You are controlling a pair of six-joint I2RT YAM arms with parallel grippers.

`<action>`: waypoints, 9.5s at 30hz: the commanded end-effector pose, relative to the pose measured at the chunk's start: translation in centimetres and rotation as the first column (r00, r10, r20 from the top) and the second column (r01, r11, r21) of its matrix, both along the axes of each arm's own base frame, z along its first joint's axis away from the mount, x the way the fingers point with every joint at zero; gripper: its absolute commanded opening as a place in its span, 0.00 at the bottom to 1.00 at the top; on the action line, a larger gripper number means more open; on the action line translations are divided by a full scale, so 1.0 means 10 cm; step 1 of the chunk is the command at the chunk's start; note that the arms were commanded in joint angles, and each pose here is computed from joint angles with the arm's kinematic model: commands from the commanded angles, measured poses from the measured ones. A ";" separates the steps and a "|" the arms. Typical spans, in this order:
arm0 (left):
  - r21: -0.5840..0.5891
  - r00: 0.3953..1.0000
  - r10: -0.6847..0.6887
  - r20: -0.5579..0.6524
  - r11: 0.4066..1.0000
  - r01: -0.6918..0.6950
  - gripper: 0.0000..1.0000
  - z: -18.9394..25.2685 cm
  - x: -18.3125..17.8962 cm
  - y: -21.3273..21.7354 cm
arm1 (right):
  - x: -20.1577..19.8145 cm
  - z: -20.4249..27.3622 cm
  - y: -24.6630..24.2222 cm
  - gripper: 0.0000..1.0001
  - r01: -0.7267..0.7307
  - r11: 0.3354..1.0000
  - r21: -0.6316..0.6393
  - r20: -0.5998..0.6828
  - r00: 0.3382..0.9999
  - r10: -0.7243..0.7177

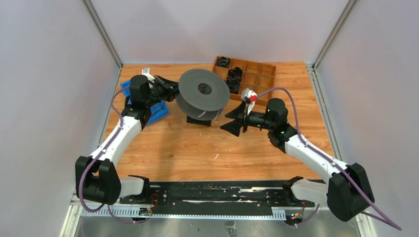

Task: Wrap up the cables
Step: Wrap the cable around the cable reel.

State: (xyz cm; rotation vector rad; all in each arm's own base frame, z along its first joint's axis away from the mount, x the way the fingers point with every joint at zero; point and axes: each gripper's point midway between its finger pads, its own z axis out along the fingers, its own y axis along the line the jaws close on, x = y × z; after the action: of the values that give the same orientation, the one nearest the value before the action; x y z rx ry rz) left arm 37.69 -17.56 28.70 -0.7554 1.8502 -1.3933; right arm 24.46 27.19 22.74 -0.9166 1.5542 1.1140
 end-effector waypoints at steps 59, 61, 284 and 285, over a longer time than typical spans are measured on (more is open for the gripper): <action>-0.093 0.998 0.010 0.055 0.996 -0.005 0.00 0.26 0.04 -0.01 | -0.47 0.38 0.54 0.01 -0.243 0.959 -0.145 0.258 0.927 0.274; -0.085 0.998 0.009 0.054 0.996 -0.005 0.00 0.23 0.05 -0.02 | -0.49 0.41 0.62 0.01 -0.253 0.957 -0.142 0.234 0.931 0.281; 0.122 0.936 -0.169 0.309 0.983 0.138 0.88 -0.14 -0.06 -0.70 | 0.50 0.61 -0.83 0.01 0.280 0.908 0.313 -0.648 0.762 -0.012; 0.127 0.935 -0.168 0.314 0.983 0.134 0.88 -0.13 -0.06 -0.69 | 0.51 0.60 -0.84 0.01 0.293 0.904 0.311 -0.651 0.759 -0.021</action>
State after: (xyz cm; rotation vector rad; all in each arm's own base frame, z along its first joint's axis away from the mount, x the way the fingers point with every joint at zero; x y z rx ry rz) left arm 36.66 -25.65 26.96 -0.3136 1.7727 -1.4497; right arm 28.62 19.71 28.18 -0.1526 1.8255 1.6790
